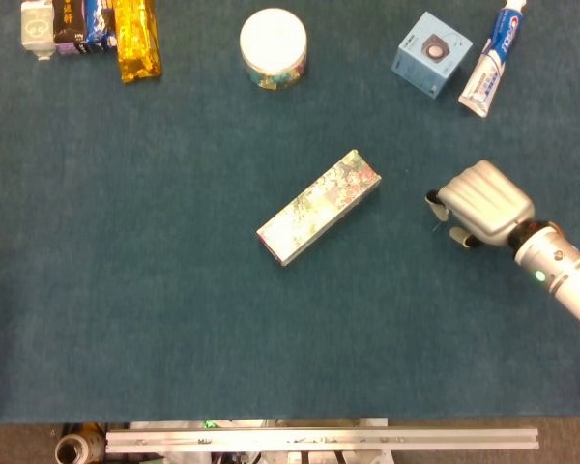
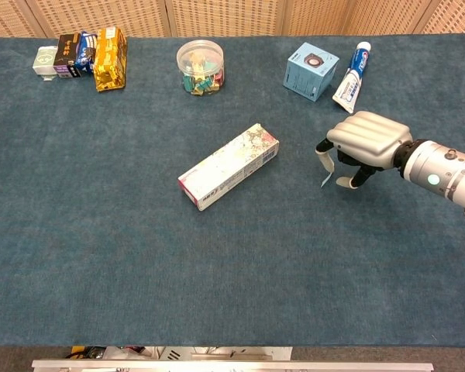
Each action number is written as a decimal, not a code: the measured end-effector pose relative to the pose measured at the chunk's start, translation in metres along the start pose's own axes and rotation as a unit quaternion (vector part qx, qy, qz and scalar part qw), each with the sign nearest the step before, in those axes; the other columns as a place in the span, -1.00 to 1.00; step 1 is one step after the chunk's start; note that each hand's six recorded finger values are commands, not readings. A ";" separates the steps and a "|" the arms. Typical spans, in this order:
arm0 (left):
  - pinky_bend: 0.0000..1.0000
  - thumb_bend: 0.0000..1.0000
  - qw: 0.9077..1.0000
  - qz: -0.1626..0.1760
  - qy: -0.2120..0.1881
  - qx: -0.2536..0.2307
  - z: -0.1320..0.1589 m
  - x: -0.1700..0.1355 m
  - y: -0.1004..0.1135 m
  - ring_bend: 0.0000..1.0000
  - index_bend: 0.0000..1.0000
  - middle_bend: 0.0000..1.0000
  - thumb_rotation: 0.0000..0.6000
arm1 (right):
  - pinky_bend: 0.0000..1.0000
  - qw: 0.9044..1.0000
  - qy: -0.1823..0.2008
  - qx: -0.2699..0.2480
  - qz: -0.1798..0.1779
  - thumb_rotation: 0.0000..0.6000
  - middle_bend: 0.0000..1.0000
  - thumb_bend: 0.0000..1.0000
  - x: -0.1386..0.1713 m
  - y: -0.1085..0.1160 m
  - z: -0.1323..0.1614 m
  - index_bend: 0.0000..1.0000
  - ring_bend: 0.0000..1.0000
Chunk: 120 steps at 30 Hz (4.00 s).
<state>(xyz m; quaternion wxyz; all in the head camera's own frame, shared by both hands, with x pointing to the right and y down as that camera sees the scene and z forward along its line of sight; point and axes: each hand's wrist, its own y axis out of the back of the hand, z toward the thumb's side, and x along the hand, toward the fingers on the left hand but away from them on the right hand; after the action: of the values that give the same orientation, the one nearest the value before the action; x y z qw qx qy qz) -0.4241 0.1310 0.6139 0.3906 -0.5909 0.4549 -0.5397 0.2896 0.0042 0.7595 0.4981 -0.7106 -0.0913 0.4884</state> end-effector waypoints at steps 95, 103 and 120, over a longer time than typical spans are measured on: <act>-0.38 -0.58 1.000 0.001 0.012 -0.006 -0.010 -0.017 0.004 -0.38 -0.53 -0.39 1.00 | 1.00 0.866 -0.006 -0.499 0.004 1.00 1.00 -0.31 -0.095 0.041 0.134 0.31 1.00; -0.38 -0.58 1.000 0.002 0.012 -0.007 -0.010 -0.017 0.004 -0.38 -0.53 -0.39 1.00 | 1.00 0.868 -0.019 -0.496 0.016 1.00 1.00 -0.31 -0.092 0.037 0.134 0.30 1.00; -0.38 -0.58 1.000 0.003 0.011 -0.006 -0.009 -0.016 0.005 -0.38 -0.53 -0.40 1.00 | 1.00 0.867 -0.015 -0.497 0.022 1.00 1.00 -0.31 -0.090 0.045 0.130 0.14 1.00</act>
<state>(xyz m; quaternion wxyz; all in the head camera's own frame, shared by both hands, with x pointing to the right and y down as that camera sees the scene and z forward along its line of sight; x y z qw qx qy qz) -0.4336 0.1455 0.6056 0.3835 -0.5856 0.4647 -0.5423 0.1255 0.0074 0.7745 0.0671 -0.8587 -0.3137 0.3998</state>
